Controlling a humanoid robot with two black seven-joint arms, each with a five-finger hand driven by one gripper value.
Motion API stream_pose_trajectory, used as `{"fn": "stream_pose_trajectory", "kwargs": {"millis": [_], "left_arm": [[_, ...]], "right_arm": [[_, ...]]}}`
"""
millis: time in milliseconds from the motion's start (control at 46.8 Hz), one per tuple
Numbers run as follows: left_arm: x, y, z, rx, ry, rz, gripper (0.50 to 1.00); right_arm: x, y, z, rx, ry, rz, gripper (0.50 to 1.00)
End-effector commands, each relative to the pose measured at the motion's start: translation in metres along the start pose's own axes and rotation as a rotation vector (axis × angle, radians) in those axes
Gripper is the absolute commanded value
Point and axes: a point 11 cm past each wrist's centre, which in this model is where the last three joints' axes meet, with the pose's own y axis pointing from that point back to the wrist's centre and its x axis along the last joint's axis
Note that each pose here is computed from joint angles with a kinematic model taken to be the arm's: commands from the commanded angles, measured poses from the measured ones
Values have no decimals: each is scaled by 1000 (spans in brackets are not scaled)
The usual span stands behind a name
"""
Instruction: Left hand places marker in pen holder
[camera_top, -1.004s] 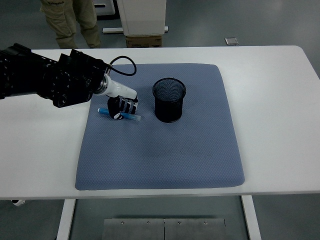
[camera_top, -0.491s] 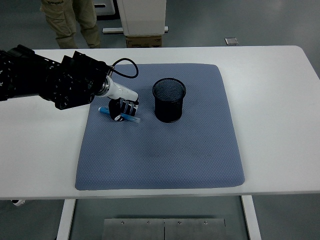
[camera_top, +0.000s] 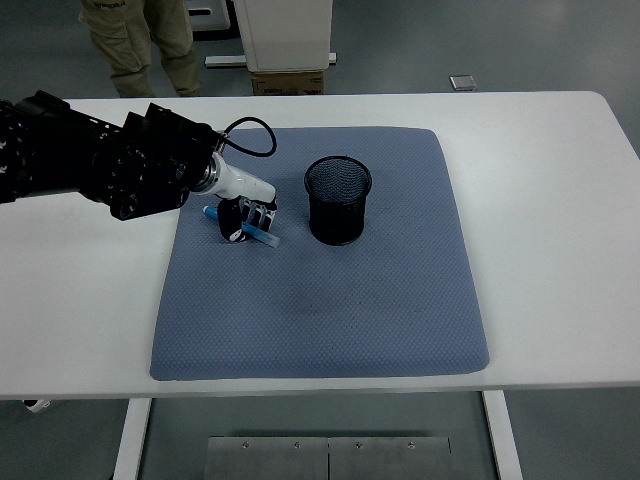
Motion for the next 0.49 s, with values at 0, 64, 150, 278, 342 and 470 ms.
{"fn": "stream_pose_trajectory", "kwargs": {"millis": [0, 64, 150, 278, 342, 470], "left_arm": [[1, 0, -1, 1, 0, 3, 514], [2, 0, -1, 3, 0, 5, 514], [2, 1, -2, 4, 1, 6, 511], [3, 1, -1, 3, 2, 8, 514], [3, 1, -1, 2, 3, 10, 543], [4, 1, 0, 0, 2, 11, 566]], "right_arm": [[0, 0, 0, 0, 0, 0, 1000], [0, 0, 0, 0, 0, 0, 1000], [0, 0, 0, 0, 0, 0, 1000], [0, 0, 0, 0, 0, 0, 1000], [0, 0, 0, 0, 0, 0, 1000], [0, 0, 0, 0, 0, 0, 1000]]}}
